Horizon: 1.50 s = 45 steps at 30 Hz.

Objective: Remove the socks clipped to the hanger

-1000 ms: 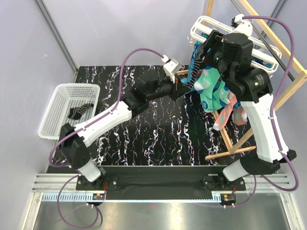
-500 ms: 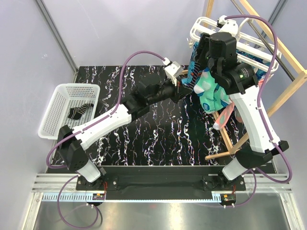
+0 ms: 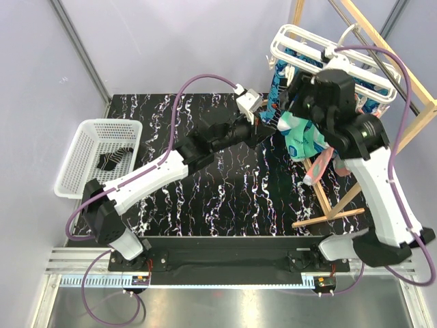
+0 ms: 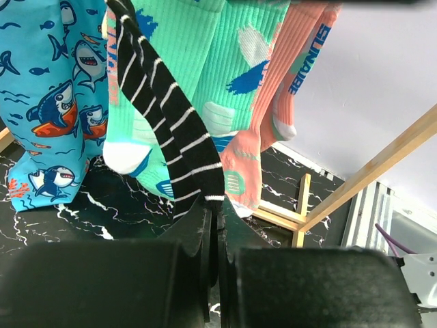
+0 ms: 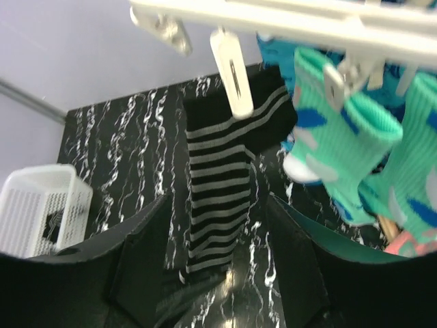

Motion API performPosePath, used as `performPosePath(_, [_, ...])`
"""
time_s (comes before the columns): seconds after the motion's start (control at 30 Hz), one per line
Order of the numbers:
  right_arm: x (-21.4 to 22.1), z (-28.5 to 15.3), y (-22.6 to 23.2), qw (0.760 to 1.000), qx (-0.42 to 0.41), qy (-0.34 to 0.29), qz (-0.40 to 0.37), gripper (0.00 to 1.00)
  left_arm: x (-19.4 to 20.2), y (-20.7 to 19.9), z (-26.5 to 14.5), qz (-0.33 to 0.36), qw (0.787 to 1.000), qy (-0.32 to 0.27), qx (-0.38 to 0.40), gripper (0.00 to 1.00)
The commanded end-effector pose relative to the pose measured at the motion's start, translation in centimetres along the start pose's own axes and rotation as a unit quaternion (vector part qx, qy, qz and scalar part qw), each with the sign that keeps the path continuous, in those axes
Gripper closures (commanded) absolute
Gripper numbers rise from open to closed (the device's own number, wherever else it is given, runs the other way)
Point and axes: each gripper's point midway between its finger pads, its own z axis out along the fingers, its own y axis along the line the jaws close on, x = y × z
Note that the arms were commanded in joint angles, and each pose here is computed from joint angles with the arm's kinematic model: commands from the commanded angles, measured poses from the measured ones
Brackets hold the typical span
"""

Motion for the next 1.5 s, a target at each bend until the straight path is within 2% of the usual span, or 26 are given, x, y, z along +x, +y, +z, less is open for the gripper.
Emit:
performPosePath(0.0, [0.3,-1.7,1.0,0.998,-0.048,0.000,0.036,0.36,-3.9,-1.2,-0.6,0.019,0.998,-0.055,0.006,1.00])
performPosePath(0.17, [3.2,-0.9,1.2,0.996,-0.070,0.031,0.040,0.37,-3.9,-1.9,-0.2,0.018,0.998,-0.054,0.013,1.00])
performPosePath(0.3, [3.7,-0.9,1.6,0.994,-0.084,0.029,0.057,0.38,-3.9,-2.7,0.0,0.022,0.998,-0.052,0.024,1.00])
performPosePath(0.4, [4.5,-0.2,0.8,0.996,-0.068,0.028,0.055,0.44,-3.8,-3.1,0.0,0.025,0.998,-0.050,0.025,1.00])
performPosePath(0.43, [4.5,-0.2,0.6,0.996,-0.064,0.025,0.055,0.49,-3.8,-3.1,0.0,0.025,0.998,-0.051,0.024,1.00])
performPosePath(0.5, [4.7,-0.2,0.5,0.996,-0.063,0.025,0.053,0.76,-3.7,-3.2,0.0,0.022,0.998,-0.048,0.026,1.00])
performPosePath(0.53, [4.6,-0.3,0.4,0.996,-0.062,0.024,0.054,0.89,-3.7,-3.2,-0.1,0.020,0.998,-0.047,0.028,0.97])
performPosePath(0.57, [4.5,-0.5,0.3,0.996,-0.062,0.020,0.053,1.00,-3.8,-3.5,-0.2,0.011,0.998,-0.047,0.031,0.84])
performPosePath(0.63, [4.5,-1.0,-0.1,0.997,-0.060,0.015,0.049,1.00,-4.2,-3.9,-0.6,0.001,0.999,-0.039,0.036,0.75])
performPosePath(0.67, [4.5,-1.1,-0.4,0.997,-0.058,0.012,0.045,1.00,-4.4,-3.9,-0.9,-0.015,0.999,-0.038,0.030,0.67])
performPosePath(0.8, [4.9,-1.7,-1.1,0.998,-0.054,0.005,0.039,1.00,-6.2,-2.4,-2.7,-0.053,0.997,-0.036,-0.033,0.50])
performPosePath(0.87, [4.7,-2.0,-1.0,0.997,-0.063,0.000,0.042,1.00,-8.9,-1.4,-3.6,-0.079,0.993,-0.059,-0.060,0.47])
performPosePath(0.93, [5.1,-2.0,-1.0,0.997,-0.068,0.000,0.042,1.00,-10.0,0.1,-3.9,-0.097,0.991,-0.059,-0.076,0.41])
performPosePath(1.0, [5.2,-2.0,-1.1,0.997,-0.069,-0.002,0.042,1.00,-12.7,0.2,-4.5,-0.120,0.987,-0.079,-0.069,0.39])
performPosePath(1.07, [5.1,-2.0,-1.0,0.997,-0.073,-0.002,0.037,1.00,-13.6,1.1,-4.1,-0.137,0.985,-0.079,-0.062,0.37])
performPosePath(1.17, [5.2,-2.1,-1.0,0.997,-0.075,-0.002,0.034,1.00,-15.6,1.7,-3.2,-0.126,0.986,-0.090,-0.058,0.33])
performPosePath(1.3, [5.1,-2.3,-1.2,0.997,-0.073,-0.007,0.031,1.00,-16.9,1.3,-1.4,-0.146,0.983,-0.107,-0.012,0.29])
performPosePath(1.47, [5.0,-2.5,-1.1,0.996,-0.080,-0.009,0.032,1.00,-15.6,1.4,1.0,-0.181,0.978,-0.107,0.018,0.27])
